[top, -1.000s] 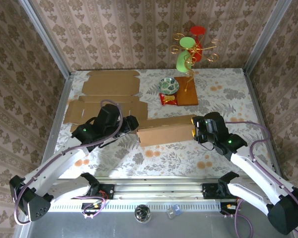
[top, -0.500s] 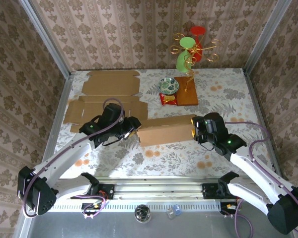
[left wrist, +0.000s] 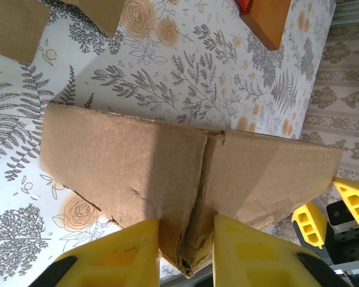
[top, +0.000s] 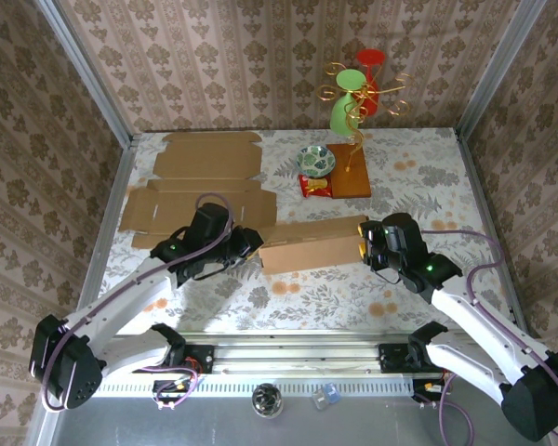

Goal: Fold the paper box

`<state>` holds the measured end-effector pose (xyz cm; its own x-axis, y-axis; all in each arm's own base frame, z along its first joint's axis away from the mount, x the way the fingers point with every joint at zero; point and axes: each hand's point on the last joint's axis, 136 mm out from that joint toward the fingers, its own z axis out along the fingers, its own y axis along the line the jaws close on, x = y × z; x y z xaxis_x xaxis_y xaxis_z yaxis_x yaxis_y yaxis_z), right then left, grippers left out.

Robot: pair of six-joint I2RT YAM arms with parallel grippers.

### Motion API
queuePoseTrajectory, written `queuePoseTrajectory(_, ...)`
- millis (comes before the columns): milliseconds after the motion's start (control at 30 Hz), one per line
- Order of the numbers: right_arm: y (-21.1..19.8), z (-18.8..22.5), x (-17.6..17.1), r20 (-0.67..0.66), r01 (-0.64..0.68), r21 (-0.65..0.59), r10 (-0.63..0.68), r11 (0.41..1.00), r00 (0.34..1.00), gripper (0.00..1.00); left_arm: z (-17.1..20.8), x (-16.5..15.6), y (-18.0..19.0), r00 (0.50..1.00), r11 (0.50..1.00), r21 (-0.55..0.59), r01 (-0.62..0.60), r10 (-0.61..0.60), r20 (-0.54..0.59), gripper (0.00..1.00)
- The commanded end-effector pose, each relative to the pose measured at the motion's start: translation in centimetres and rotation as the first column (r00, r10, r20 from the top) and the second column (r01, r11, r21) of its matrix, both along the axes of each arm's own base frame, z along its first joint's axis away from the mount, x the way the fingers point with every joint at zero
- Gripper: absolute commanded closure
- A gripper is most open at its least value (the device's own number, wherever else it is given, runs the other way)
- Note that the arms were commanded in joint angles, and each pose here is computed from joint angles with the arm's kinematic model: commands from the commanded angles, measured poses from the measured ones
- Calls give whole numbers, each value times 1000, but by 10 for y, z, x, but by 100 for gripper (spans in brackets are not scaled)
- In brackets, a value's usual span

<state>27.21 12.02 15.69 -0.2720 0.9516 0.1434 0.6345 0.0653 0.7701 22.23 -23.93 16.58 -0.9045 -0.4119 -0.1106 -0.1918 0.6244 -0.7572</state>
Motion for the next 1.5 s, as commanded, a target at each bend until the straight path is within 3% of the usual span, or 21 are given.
queuePoseTrajectory(0, -16, -50, -34, -202, -11, -89, -7, 996, 979, 57, -44, -20, 14, 995, 992, 122, 32, -20, -100, 80)
queuePoseTrajectory(267, -25, -62, -46, -221, 12, -92, -32, 996, 975, 64, -48, -18, 4, 996, 987, 128, 92, -89, -31, 87)
queuePoseTrajectory(667, -21, -40, -34, -80, -116, -94, 108, 989, 991, 66, -38, -12, -12, 978, 978, 145, 150, -168, 124, 93)
queuePoseTrajectory(900, -23, -26, -39, -64, -269, -136, 262, 954, 963, 65, -29, -7, -33, 935, 964, 164, 208, -245, 258, 93)
queuePoseTrajectory(1167, -24, -23, -57, -106, -427, -172, 414, 888, 904, 65, -22, -7, -62, 845, 942, 210, 261, -328, 422, 93)
queuePoseTrajectory(1467, -38, -21, -94, -197, -472, -209, 436, 856, 878, 60, -44, -24, -85, 816, 931, 213, 297, -364, 450, 93)
